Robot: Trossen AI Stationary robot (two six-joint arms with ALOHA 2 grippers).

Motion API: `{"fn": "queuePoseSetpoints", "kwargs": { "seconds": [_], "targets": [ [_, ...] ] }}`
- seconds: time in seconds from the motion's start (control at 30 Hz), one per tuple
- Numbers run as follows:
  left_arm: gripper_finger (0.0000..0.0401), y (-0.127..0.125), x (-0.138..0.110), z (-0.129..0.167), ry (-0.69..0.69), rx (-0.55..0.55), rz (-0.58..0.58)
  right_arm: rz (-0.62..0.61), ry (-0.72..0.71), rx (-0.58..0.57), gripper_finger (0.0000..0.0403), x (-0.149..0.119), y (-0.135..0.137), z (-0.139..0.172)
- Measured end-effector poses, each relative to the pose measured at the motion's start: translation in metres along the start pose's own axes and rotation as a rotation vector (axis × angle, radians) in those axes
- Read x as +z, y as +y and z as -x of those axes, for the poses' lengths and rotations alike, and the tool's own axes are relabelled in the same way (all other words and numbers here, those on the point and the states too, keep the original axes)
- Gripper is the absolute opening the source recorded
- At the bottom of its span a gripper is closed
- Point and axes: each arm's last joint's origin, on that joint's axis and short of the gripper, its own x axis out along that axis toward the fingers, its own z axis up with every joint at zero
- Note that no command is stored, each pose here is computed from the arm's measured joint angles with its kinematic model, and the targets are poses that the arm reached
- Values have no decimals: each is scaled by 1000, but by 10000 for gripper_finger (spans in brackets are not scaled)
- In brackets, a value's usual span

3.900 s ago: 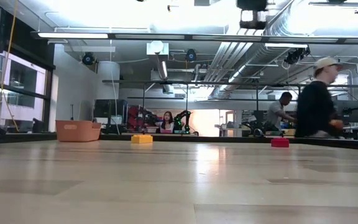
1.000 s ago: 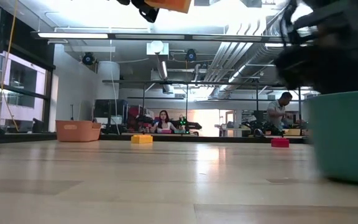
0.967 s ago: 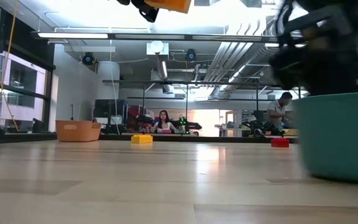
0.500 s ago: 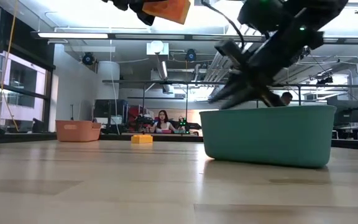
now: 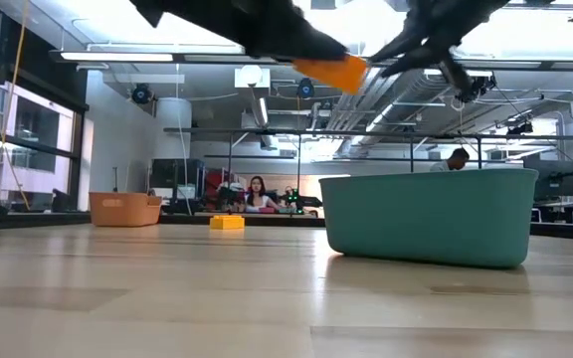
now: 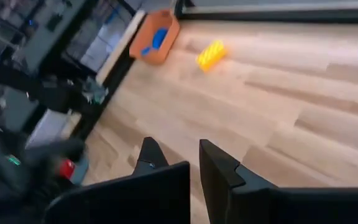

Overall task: Sort blocks
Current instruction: Put the yellow game piece into the right blue bin

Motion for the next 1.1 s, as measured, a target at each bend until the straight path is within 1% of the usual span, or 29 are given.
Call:
{"fn": "queuePoseSetpoints", "kwargs": {
  "seconds": [0.1, 0.13, 0.3, 0.4, 0.5, 0.57, 0.67, 0.73, 0.8, 0.87, 0.93, 1.03, 1.1],
  "targets": [
    [74, -2, 0, -22, 15, -18, 0, -8, -61, 2, 0, 8, 0, 22],
    [82, -3, -1, -28, 22, -24, 5, -12, -77, 9, 0, 9, -1, 28],
    [165, -8, -9, -48, 54, -34, 83, -12, -96, 25, 0, 9, -1, 40],
    [208, -7, -8, -48, 52, -29, 130, -7, -88, 28, 0, 7, -1, 40],
    [239, -3, -4, -40, 61, -26, 154, -5, -64, 28, 0, 5, 0, 40],
    [251, 3, 2, -25, 86, -24, 158, -17, -12, 38, 0, 2, -1, 40],
    [257, 19, 8, 4, 157, -9, 199, -12, 129, 53, 0, -8, -1, 36],
    [256, 31, 4, 27, 224, 11, 253, 8, 245, 68, 0, -18, 1, 32],
    [254, 43, -3, 49, 240, 49, 309, 37, 369, 95, 0, -30, 5, 27],
    [251, 51, -14, 73, 220, 96, 379, 69, 510, 129, 0, -46, 11, 23],
    [250, 55, -26, 95, 162, 151, 461, 89, 650, 119, 2, -65, 15, 22],
    [250, 51, -43, 124, 44, 211, 591, 129, 836, 49, 12, -93, 15, 29],
    [250, 46, -53, 137, -35, 230, 661, 156, 925, -21, 25, -109, 13, 38]
  ]
}}
